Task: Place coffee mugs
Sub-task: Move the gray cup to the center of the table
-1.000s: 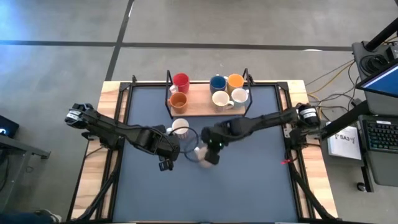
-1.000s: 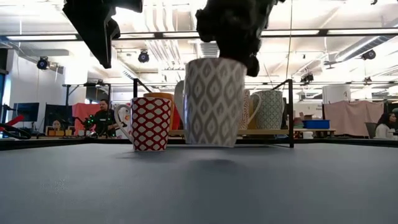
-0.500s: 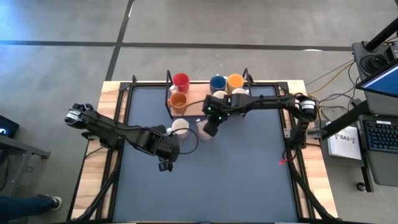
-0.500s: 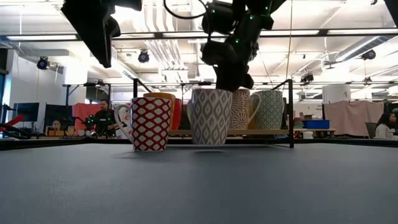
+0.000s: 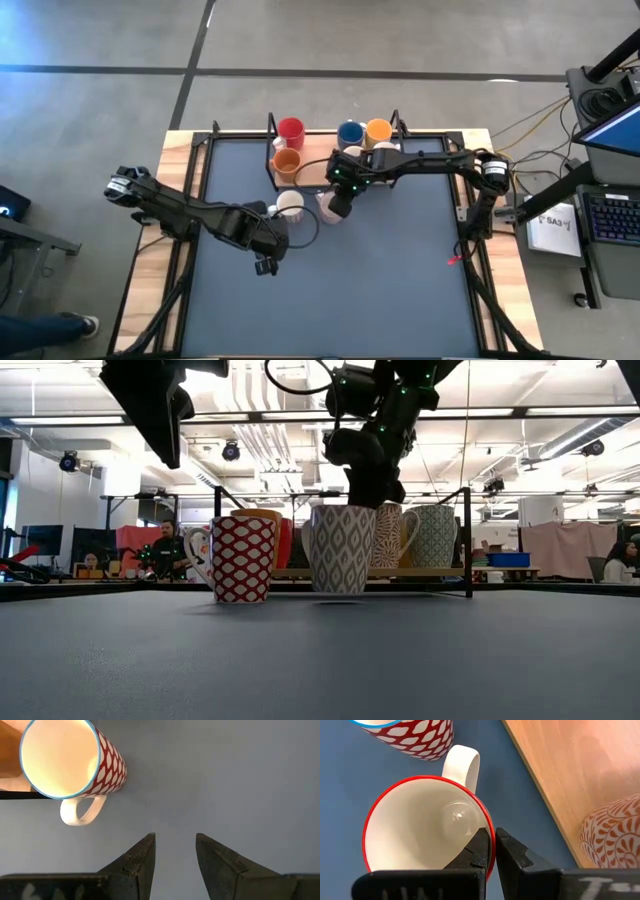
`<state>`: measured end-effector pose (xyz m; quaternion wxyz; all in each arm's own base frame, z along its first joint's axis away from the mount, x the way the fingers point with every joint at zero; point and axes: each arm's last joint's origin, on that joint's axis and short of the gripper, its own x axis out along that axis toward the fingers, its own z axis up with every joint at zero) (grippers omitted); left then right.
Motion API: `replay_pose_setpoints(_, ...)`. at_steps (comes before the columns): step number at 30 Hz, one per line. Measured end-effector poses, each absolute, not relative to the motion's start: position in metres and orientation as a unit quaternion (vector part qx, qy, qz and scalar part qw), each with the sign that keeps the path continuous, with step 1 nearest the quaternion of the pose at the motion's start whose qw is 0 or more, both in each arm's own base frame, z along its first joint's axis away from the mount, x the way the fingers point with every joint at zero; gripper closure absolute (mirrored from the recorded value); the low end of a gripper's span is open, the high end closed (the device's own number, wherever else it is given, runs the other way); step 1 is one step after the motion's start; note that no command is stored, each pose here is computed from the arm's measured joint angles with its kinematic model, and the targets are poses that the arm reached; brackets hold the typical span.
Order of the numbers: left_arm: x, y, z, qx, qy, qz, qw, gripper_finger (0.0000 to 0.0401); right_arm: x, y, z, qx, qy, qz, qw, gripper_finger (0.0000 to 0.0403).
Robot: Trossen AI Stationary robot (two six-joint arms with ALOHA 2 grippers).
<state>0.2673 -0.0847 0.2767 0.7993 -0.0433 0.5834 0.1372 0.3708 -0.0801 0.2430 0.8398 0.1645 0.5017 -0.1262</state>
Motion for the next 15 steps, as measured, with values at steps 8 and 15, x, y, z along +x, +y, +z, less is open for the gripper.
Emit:
replay_pose_setpoints(8,0.2673,-0.0847,0.2767,-0.046,0.583,0.139,0.799,0.0277,0.371,-0.08,0.2426,0.151,0.504,-0.118,0.842,0.039)
replay_pose_setpoints(15,0.2674,-0.0846,0.2767,-0.046,0.583,0.139,0.799,0.0277,0.3707,-0.0801,0.2422,0.148,0.507,-0.117,0.841,0.0392)
